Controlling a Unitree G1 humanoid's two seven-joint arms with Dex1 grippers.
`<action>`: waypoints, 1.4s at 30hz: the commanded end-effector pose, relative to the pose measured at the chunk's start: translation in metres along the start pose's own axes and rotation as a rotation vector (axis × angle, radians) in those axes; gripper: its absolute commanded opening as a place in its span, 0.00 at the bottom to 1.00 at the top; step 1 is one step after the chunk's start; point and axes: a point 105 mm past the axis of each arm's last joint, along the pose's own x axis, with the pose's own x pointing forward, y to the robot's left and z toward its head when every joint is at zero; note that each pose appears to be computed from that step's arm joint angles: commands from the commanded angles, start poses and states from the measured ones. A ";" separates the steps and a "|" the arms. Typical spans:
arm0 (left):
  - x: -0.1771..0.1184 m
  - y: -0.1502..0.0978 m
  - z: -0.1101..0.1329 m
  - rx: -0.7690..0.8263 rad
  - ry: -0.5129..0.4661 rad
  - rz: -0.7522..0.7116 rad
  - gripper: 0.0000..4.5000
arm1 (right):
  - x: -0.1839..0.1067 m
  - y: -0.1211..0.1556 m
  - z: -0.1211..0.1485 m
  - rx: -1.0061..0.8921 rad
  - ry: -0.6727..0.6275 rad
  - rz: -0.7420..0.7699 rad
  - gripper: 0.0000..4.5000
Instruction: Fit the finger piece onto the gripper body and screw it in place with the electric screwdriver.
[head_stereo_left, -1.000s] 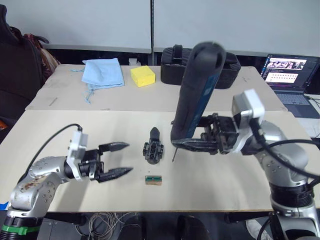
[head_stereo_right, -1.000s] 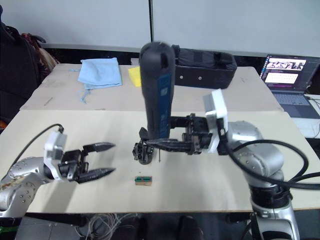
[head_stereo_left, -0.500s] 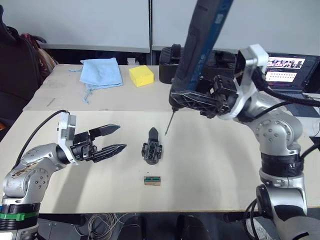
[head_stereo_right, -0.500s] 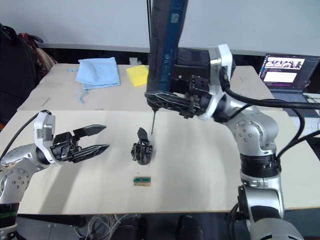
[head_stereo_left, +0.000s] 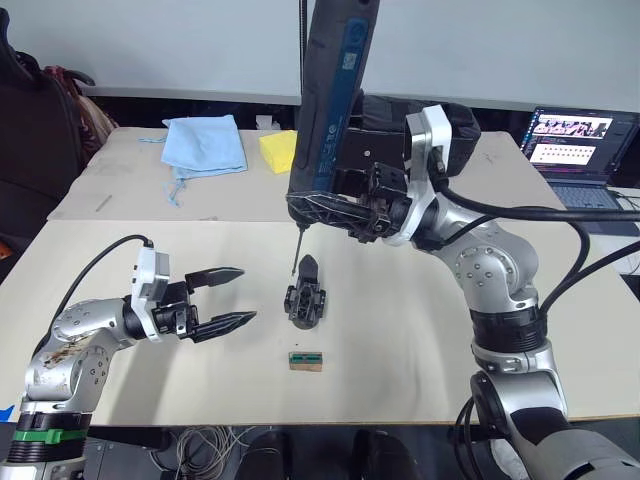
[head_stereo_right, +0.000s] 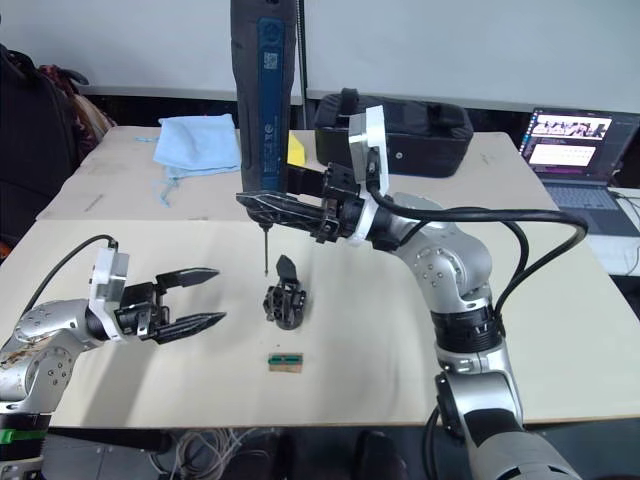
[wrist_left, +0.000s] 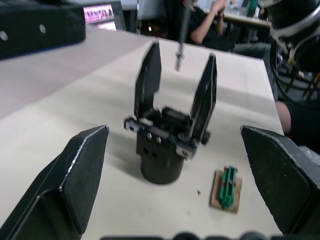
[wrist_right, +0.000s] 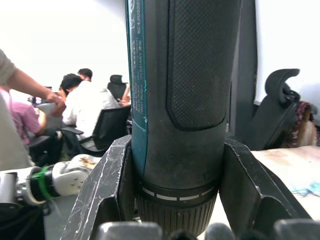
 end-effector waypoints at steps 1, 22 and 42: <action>0.005 -0.004 -0.006 0.026 0.023 -0.024 1.00 | 0.003 0.005 0.006 -0.068 -0.011 0.025 0.43; 0.023 -0.010 -0.045 0.010 0.066 -0.092 1.00 | 0.004 0.006 -0.025 -0.005 0.060 0.074 0.43; 0.028 -0.013 -0.046 0.007 0.047 -0.094 1.00 | 0.003 0.008 -0.033 0.012 0.061 0.064 0.43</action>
